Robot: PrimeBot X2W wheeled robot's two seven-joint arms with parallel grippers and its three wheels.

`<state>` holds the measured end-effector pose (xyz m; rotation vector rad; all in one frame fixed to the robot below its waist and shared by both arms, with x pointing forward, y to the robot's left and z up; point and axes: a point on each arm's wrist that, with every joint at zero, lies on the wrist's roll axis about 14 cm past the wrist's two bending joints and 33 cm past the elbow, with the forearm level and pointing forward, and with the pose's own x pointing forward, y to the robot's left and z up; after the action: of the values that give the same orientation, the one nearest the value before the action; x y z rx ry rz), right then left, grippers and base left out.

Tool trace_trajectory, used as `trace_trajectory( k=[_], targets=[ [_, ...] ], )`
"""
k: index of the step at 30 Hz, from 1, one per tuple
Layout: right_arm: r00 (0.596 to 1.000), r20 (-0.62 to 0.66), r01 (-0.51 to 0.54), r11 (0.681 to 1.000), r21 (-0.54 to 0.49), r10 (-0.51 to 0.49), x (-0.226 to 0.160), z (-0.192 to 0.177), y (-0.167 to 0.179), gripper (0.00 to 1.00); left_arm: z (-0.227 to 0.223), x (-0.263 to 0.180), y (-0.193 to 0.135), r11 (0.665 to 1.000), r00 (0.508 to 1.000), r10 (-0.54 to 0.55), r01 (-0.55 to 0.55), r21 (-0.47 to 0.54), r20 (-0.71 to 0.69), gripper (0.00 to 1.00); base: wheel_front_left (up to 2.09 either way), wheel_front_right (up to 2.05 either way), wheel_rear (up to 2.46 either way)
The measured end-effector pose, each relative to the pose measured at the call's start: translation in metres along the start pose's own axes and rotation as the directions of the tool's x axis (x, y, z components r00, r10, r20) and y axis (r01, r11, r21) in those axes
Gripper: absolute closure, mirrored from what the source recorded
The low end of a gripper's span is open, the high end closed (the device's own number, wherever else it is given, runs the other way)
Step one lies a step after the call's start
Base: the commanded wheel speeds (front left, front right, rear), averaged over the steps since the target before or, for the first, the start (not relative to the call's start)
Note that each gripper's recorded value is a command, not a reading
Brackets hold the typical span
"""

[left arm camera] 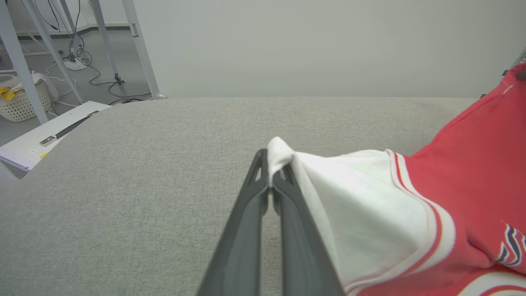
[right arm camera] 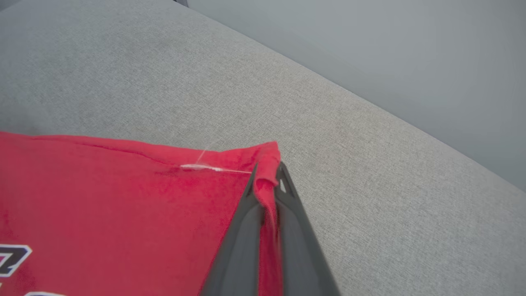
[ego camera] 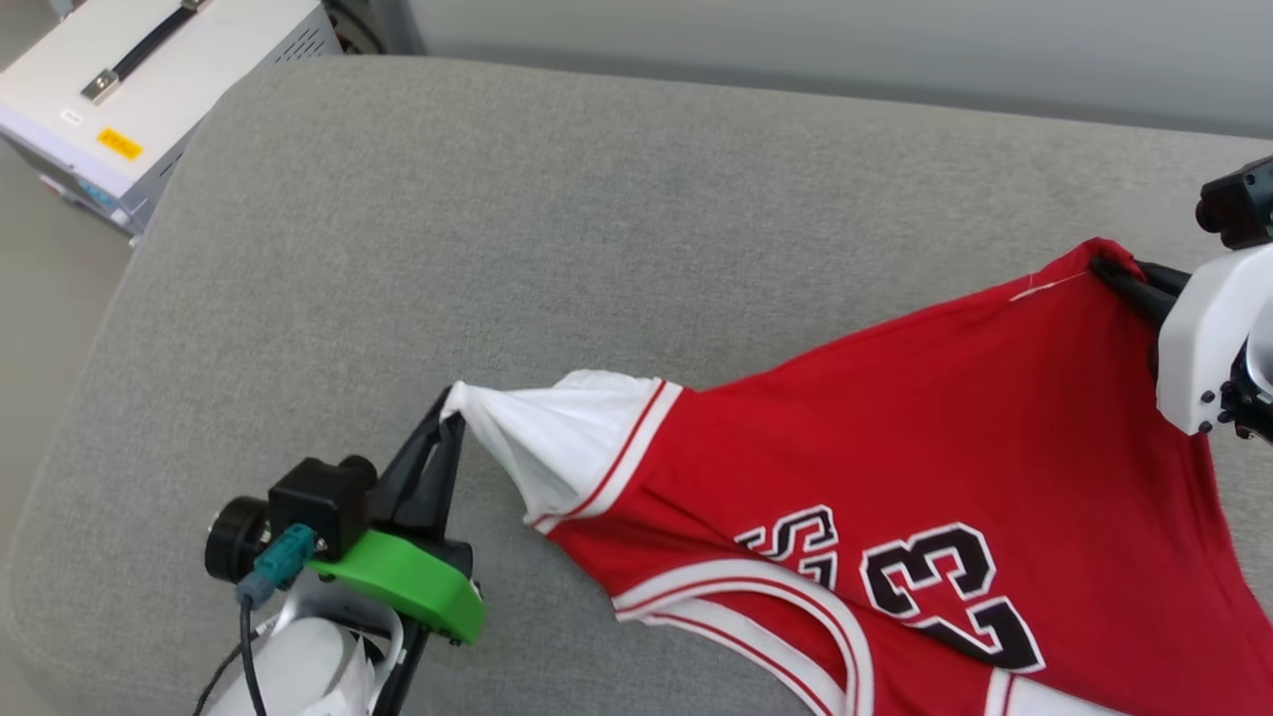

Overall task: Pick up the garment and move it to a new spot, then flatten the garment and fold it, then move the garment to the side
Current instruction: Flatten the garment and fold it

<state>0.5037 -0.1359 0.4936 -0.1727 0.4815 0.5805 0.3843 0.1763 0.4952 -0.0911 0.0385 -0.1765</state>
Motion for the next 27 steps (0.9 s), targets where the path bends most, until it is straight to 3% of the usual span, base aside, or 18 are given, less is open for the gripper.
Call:
trace_trajectory(
  k=[12, 27],
  targets=[
    [0.952, 0.294, 0.100, 0.994, -0.042, -0.084, -0.065, 0.064, -0.017, 1.00, 0.102, 0.047, -0.021, 0.982, 0.963, -0.143, 0.109, 0.153, 0.227, 1.00, 0.00, 0.00, 0.00],
    [0.787, 0.587, 0.296, 0.951, -0.092, -0.189, -0.086, 0.176, -0.067, 1.00, 0.259, 0.135, -0.051, 0.916, 0.812, -0.340, 0.171, 0.364, 0.474, 1.00, 0.00, 0.00, 0.00]
  ],
)
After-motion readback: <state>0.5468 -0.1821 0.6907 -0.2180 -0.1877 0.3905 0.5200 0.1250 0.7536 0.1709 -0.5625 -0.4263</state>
